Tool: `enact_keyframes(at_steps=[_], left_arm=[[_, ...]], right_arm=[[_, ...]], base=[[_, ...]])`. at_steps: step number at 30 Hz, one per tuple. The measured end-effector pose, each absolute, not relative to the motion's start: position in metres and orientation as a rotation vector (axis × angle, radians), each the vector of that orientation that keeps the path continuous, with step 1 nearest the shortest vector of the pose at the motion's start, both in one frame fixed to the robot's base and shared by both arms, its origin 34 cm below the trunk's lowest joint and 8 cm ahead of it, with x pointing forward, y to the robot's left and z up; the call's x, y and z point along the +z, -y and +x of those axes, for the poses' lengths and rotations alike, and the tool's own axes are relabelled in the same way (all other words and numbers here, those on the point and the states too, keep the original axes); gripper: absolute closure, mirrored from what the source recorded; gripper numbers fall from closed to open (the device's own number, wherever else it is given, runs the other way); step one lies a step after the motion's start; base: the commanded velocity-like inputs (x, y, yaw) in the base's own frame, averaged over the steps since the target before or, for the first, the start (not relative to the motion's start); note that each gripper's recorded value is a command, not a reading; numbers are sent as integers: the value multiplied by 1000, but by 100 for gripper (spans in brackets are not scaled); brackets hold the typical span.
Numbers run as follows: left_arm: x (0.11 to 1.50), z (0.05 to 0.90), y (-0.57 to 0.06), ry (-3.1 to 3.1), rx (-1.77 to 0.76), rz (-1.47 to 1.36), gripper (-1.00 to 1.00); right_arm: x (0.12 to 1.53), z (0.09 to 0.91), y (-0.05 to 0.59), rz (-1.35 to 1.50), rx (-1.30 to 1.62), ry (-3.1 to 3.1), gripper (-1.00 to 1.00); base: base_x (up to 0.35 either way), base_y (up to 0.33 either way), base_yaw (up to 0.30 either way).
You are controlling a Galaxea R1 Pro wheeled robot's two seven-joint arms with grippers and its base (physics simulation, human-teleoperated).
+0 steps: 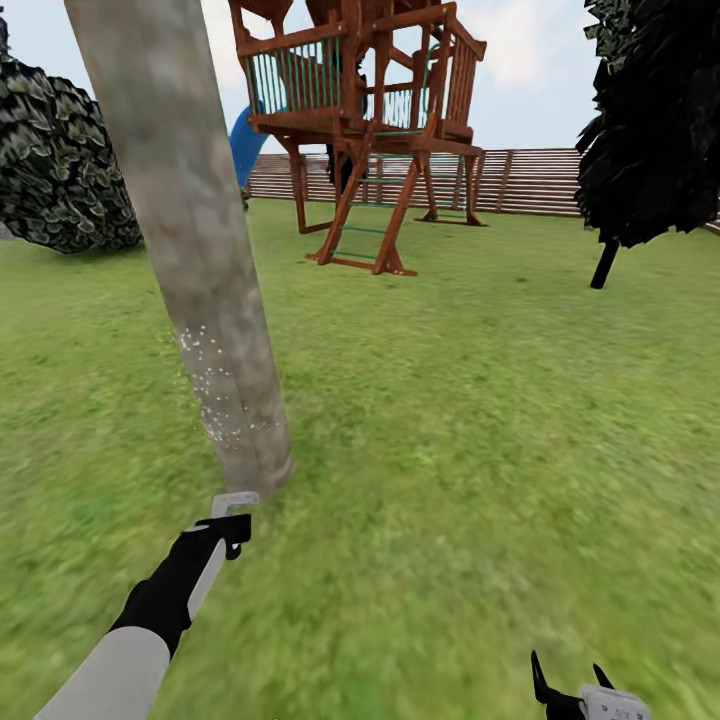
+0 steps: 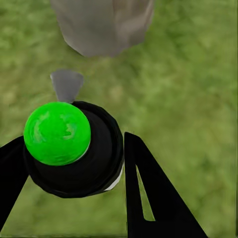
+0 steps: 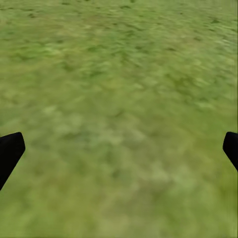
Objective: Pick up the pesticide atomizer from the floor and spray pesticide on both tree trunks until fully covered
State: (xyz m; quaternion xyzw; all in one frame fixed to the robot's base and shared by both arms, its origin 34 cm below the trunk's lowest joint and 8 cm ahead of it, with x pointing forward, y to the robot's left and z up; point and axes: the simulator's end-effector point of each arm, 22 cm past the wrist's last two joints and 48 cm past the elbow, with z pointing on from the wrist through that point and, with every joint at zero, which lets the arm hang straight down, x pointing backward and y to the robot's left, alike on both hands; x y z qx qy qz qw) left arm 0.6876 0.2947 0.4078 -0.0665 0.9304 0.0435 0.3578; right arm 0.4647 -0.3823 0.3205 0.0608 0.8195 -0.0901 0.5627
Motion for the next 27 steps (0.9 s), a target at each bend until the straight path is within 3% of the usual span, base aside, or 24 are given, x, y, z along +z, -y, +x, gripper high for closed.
enact_keyframes(at_steps=[15, 27], left_arm=[[408, 688, -293, -2401, 110, -172, 100], [408, 688, -294, -2401, 110, -173, 100]], right_arm=[[320, 465, 382, 141, -210, -1930, -100], [320, 465, 381, 141, -209, -1930, -100]], base=[[11, -275, 275], [103, -275, 46]])
